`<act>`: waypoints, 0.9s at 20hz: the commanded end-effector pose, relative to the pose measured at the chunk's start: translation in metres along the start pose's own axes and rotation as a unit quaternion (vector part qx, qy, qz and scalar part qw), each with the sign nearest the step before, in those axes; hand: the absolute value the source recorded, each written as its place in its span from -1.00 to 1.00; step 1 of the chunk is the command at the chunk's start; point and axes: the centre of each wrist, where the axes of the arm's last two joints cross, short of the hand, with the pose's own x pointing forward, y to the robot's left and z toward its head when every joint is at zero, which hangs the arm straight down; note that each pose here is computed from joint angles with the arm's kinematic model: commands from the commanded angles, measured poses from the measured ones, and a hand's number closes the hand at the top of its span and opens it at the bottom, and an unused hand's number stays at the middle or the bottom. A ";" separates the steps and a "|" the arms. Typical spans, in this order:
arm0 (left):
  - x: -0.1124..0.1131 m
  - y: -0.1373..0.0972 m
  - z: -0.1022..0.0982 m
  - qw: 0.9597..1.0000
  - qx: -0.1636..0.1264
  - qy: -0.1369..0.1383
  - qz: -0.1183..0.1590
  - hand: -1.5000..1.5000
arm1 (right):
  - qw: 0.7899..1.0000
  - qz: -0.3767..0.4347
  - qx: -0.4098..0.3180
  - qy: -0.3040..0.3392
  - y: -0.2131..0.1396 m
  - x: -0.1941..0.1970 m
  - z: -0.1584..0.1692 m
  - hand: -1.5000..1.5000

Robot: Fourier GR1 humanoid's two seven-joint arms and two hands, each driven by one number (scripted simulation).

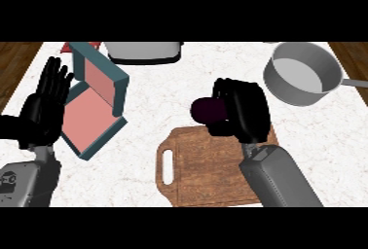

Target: Pick the eggplant from the cutting board and place it in the pot

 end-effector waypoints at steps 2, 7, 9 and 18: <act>0.002 -0.020 -0.008 1.000 -0.007 -0.003 0.000 0.00 | 0.993 0.025 -0.103 0.057 -0.056 -0.017 0.007 1.00; -0.004 -0.004 -0.011 1.000 -0.017 -0.006 0.007 0.00 | 0.983 0.017 -0.141 0.114 -0.096 -0.080 -0.010 1.00; 0.001 -0.016 -0.011 1.000 -0.013 0.000 0.007 0.00 | 0.982 0.016 -0.133 0.130 -0.105 -0.110 -0.007 1.00; 0.010 -0.016 0.002 1.000 -0.016 -0.002 0.005 0.00 | 0.976 0.037 -0.117 0.177 -0.141 -0.244 -0.006 1.00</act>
